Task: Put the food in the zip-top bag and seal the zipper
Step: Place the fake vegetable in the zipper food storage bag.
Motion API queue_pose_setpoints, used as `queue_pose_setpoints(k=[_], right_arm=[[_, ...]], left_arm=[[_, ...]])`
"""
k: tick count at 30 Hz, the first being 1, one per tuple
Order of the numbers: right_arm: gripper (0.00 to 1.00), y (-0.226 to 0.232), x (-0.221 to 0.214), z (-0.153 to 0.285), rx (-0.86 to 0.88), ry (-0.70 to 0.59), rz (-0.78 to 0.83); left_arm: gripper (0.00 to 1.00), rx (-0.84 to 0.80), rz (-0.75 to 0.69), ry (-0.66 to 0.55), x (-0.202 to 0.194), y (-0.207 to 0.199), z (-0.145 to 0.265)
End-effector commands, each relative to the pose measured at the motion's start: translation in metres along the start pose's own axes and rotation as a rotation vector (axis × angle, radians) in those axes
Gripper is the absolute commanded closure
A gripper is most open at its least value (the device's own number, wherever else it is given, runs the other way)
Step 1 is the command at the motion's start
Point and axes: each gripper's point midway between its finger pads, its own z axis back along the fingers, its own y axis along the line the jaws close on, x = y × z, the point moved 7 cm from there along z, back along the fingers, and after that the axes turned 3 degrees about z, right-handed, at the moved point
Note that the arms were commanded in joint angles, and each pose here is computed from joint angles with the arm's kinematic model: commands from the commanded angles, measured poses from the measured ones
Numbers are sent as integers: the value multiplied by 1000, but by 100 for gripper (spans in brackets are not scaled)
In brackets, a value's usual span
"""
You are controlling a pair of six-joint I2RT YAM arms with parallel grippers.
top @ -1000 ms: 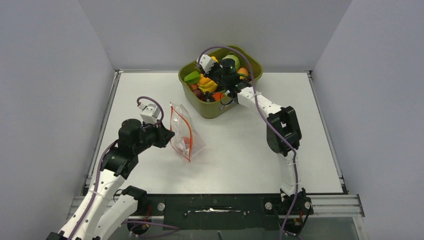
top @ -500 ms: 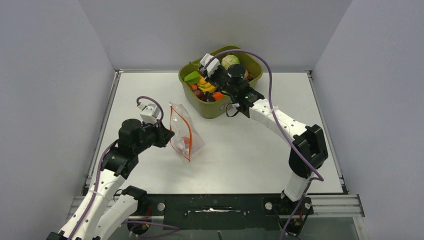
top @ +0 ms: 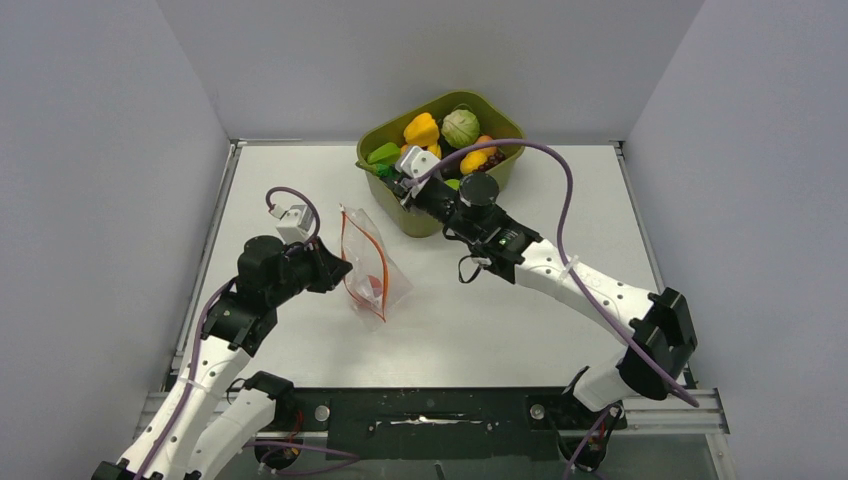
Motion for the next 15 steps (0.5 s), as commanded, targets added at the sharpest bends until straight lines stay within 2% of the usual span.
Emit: queue_pose_setpoints(k=[1,10,15], right_arm=[[83,1,59,23,-35,-264,-129],[82,26,103,59,86,-488,-263],[82,39,112,65,126,-569,-360]], left_arm=[[100,-103,78,-103,32,-29,4],[100,-149,156,-73,36,-38,-1],[100,-181,174,-77,37,-42,-4]])
